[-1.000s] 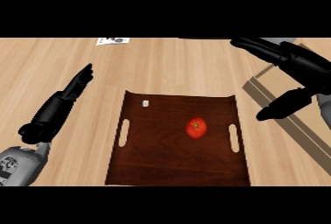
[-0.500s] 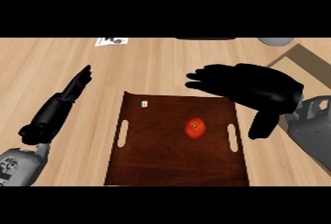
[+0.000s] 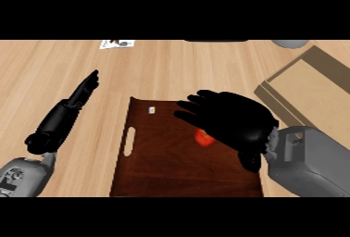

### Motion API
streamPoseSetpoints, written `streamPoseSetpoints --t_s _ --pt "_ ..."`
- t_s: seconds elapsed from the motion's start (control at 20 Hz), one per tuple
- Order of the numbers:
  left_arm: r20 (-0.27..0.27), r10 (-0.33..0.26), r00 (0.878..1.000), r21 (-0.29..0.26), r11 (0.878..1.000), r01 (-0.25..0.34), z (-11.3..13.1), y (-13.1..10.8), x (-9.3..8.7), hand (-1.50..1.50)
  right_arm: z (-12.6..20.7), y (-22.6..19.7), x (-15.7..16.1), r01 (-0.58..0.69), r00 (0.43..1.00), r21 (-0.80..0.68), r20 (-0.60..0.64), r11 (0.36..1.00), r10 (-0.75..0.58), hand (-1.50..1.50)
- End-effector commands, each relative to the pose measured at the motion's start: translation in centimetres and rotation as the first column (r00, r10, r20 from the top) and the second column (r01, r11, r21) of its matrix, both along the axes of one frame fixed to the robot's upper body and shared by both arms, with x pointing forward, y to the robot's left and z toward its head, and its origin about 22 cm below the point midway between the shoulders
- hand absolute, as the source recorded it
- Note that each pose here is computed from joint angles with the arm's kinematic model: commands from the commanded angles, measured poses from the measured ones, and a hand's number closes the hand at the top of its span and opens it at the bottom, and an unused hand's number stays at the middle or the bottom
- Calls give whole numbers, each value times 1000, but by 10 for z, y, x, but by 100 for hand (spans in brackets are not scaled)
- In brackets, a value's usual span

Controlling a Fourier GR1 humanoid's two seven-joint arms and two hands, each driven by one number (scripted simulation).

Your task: Pick the tomato from the tray and place it in the cardboard box

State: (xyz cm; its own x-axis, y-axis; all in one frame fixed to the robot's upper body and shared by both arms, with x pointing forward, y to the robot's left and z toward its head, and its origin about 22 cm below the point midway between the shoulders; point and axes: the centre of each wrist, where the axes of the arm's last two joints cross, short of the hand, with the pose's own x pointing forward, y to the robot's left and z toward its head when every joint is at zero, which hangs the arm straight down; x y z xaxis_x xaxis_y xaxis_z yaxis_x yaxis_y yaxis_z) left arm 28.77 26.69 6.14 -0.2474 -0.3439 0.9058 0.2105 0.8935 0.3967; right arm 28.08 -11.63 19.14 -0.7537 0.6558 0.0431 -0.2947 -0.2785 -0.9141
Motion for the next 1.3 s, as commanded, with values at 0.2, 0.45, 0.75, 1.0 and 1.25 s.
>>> streamPoseSetpoints --t_s 0.2,0.45,0.75,1.0,1.25 --pt "-5 0 1000 11 1000 0 13 -10 8 0 -13 18 -8 67 996 -88 -46 994 -72 -150" --pt "11 -24 1000 22 999 23 22 -9 7 0 -35 24 -8 97 995 -103 32 990 -94 -150" --pt "20 1 1000 2 1000 -1 10 7 3 0 -54 44 -29 109 993 -80 61 991 -104 -150" --pt "20 -14 1000 11 1000 13 -15 -9 -5 0 -65 10 -12 120 991 -143 76 982 -110 -150" --pt "9 -4 1000 7 1000 4 -4 7 -1 0 -67 24 11 144 987 -165 101 976 -129 -150"
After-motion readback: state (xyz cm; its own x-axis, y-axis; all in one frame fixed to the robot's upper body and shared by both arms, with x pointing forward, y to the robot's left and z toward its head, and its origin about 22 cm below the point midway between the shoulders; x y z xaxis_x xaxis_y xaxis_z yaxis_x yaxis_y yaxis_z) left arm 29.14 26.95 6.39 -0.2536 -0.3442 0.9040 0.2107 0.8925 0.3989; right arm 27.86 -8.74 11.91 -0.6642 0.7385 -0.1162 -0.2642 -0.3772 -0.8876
